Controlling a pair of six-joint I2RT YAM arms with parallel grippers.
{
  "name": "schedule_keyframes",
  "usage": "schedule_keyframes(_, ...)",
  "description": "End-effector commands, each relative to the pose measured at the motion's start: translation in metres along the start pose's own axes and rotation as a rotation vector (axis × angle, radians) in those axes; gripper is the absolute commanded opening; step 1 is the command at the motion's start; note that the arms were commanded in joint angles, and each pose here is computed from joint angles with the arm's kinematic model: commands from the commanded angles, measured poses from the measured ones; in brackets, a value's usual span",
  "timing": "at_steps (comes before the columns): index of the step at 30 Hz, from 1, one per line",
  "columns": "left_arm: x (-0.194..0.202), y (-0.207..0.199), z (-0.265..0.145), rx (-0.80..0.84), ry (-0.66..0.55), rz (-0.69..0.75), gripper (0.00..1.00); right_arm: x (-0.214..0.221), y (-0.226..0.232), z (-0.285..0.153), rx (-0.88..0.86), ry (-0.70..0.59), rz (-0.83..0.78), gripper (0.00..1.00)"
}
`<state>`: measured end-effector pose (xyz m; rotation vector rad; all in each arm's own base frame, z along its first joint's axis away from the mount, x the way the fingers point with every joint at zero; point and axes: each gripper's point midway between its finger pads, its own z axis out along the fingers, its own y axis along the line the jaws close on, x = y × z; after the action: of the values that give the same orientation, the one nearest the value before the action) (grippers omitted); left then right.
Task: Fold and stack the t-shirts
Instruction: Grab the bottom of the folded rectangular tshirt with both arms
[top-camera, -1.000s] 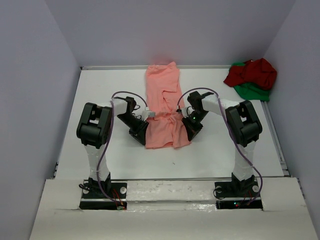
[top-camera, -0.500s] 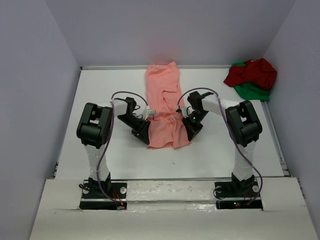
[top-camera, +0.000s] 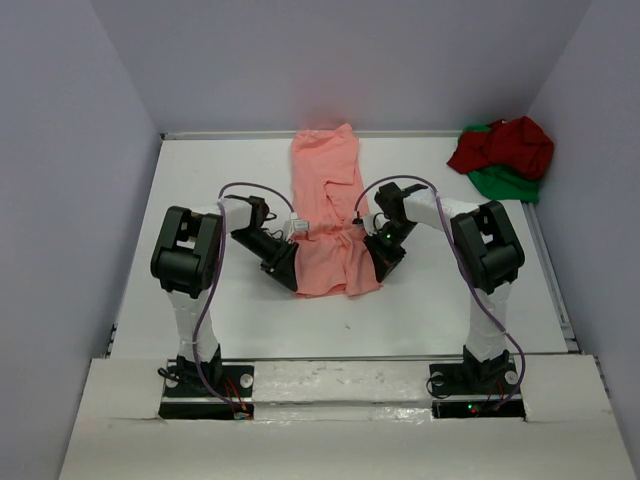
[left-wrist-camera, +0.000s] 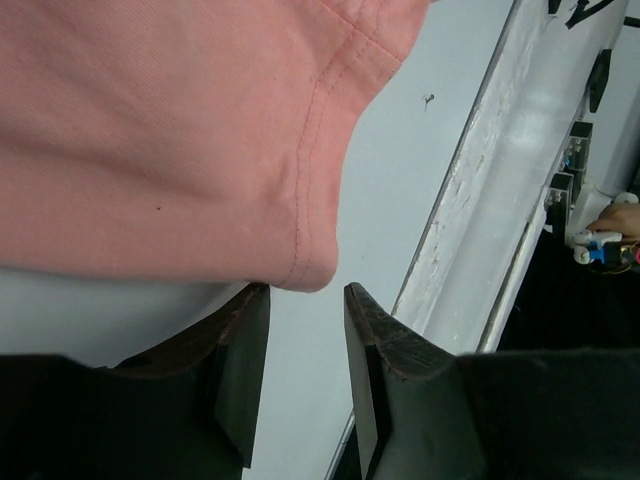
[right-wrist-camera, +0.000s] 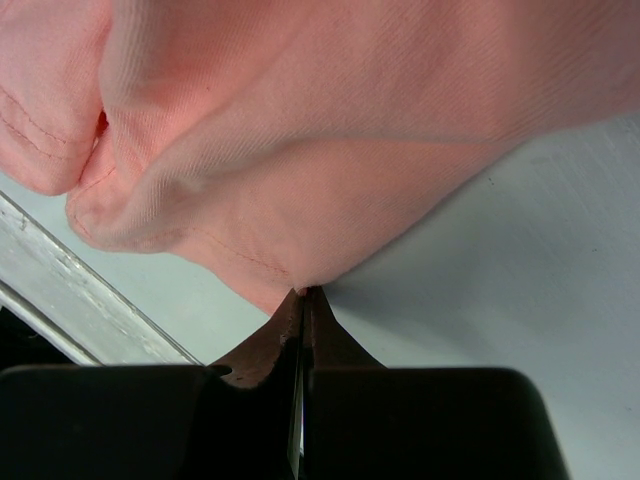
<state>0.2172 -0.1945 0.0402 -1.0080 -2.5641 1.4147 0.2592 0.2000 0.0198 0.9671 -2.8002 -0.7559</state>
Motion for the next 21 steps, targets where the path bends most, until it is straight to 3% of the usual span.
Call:
schedule_keyframes(1, -0.006, -0.019, -0.014, 0.040, -0.045, 0.035, 0.46, -0.003, -0.012, 0.002, 0.032, 0.005, -0.018, 0.00)
schedule_keyframes(8, -0.004, -0.009, -0.007, 0.046, -0.029, 0.010, 0.48, -0.004, -0.011, 0.001, 0.024, 0.004, -0.023, 0.00)
schedule_keyframes(21, 0.003, 0.020, 0.005, -0.087, 0.014, -0.036, 0.41, -0.002, -0.006, 0.001, 0.000, 0.006, -0.033, 0.00)
